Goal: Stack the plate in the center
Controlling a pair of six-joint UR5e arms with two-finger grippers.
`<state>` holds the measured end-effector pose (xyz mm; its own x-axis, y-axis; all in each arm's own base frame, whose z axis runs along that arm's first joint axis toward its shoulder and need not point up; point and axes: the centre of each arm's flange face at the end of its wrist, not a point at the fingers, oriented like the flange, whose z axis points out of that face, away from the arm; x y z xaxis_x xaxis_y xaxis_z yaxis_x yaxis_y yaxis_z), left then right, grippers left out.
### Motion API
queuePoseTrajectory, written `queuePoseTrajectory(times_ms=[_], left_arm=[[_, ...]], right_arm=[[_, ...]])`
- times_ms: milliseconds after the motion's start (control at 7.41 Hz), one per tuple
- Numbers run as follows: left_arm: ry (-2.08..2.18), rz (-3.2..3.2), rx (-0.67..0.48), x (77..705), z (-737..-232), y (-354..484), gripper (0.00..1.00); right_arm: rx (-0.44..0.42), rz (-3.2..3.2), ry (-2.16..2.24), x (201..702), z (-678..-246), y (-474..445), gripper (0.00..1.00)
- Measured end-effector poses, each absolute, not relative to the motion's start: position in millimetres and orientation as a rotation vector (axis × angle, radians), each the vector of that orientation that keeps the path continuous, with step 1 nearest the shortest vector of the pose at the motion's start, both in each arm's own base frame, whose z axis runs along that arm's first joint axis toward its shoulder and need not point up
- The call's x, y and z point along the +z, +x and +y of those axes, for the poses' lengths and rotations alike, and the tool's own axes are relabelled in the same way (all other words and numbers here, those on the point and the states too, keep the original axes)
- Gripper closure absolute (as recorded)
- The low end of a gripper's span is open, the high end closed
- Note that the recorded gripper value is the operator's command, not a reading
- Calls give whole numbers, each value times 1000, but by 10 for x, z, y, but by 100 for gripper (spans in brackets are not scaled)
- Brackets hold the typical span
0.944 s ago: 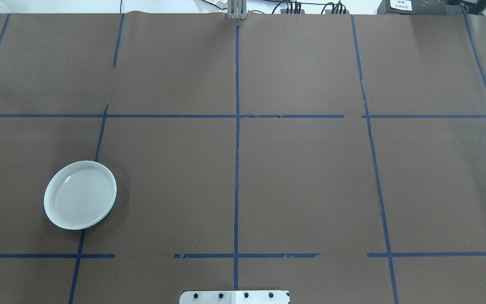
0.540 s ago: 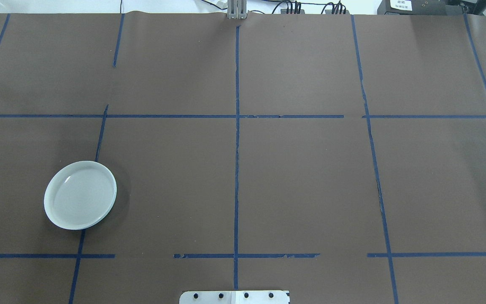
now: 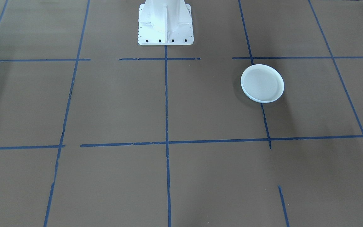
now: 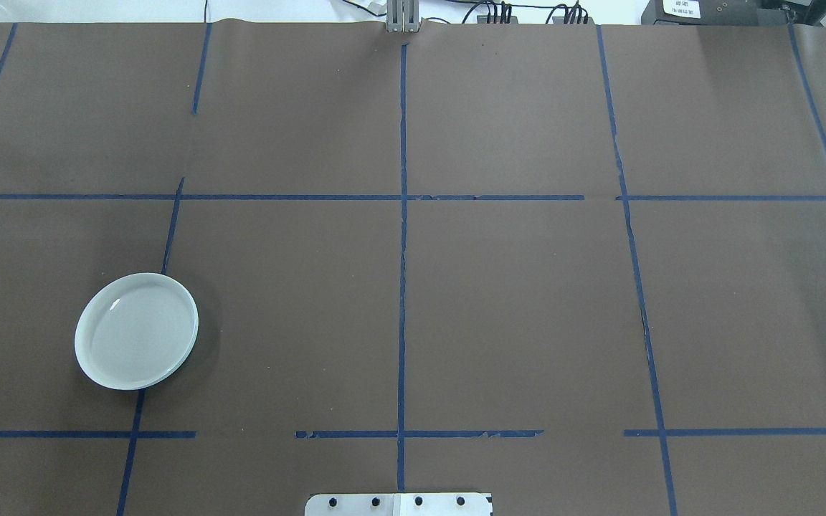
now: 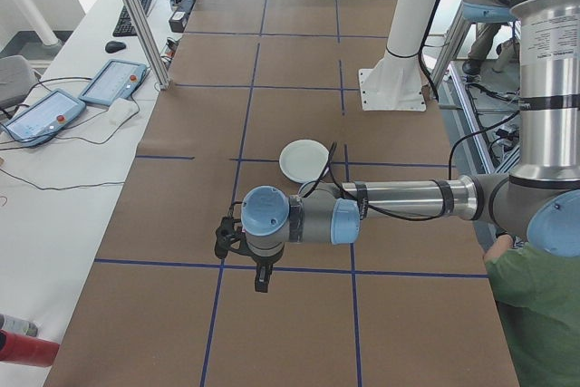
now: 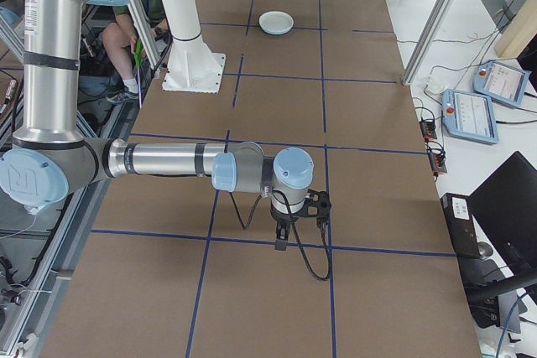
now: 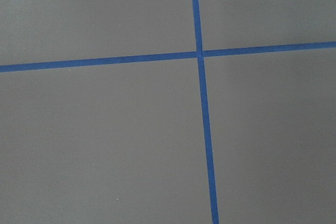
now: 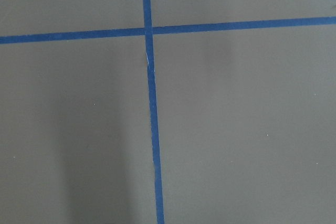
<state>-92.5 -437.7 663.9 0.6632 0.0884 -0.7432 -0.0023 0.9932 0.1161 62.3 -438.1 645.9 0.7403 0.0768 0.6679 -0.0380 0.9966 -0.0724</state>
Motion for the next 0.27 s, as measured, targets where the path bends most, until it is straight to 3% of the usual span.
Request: queuePoseTrajectory(times_ms=[270], left_arm=[[107, 845, 50, 6647, -4369, -924, 0]], right_arm=[[63, -735, -55, 6459, -4381, 622, 0]])
